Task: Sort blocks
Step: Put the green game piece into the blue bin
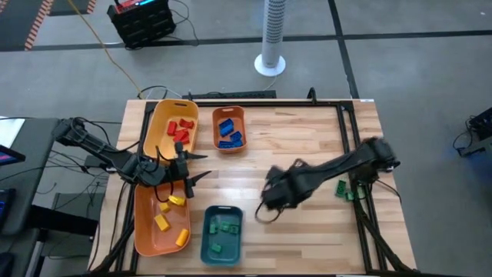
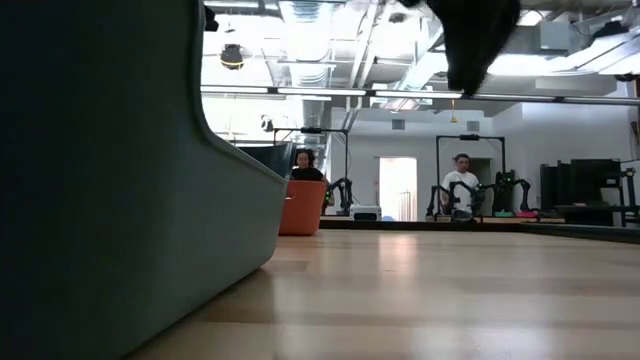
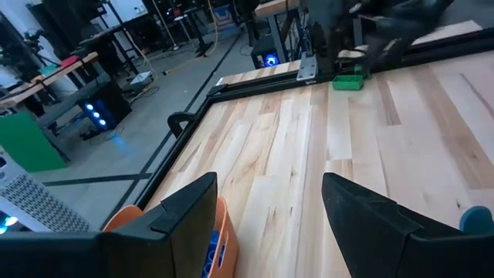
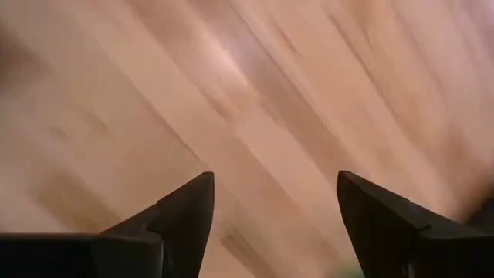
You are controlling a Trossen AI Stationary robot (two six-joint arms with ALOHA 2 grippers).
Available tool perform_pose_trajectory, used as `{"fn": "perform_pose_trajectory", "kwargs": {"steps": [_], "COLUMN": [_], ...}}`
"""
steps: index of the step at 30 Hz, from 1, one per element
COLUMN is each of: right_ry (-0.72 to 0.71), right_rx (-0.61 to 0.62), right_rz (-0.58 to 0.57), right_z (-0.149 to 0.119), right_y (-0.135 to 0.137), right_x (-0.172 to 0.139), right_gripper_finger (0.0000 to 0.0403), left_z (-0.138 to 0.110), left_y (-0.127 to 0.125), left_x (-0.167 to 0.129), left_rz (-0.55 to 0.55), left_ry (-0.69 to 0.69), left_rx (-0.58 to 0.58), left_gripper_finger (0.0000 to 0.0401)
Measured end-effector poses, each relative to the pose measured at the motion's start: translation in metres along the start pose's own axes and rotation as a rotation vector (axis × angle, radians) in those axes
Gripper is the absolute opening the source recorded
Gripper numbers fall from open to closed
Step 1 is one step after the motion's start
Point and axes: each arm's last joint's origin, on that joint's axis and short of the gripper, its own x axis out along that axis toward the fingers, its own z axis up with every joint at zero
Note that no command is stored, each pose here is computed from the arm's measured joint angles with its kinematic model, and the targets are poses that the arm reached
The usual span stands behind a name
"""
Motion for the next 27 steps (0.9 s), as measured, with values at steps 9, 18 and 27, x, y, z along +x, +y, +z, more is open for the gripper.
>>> {"fn": "perform_pose_trajectory", "kwargs": {"steps": [9, 18, 27], "right_ry": [0.155, 0.335, 0.41], "right_rx": [0.475, 0.618, 0.616], "right_rz": [-0.002, -0.066, -0.083], "right_z": [-0.074, -0.101, -0.108], "right_y": [-0.08, -0.102, -0.103], "right_x": [0.063, 0.09, 0.102], "right_gripper_finger": [0.0281, 0.0281, 0.0281], "left_z": [-0.001, -0.001, -0.001], "left_y": [-0.001, -0.001, -0.001], "left_x": [-0.001, -0.001, -0.001], "left_rz": [-0.007, -0.007, -0.008], "left_ry": [0.003, 0.005, 0.008], "left_rx": [0.007, 0.012, 0.014], "left_gripper_finger": [0.0231, 0.0231, 0.0231]}}
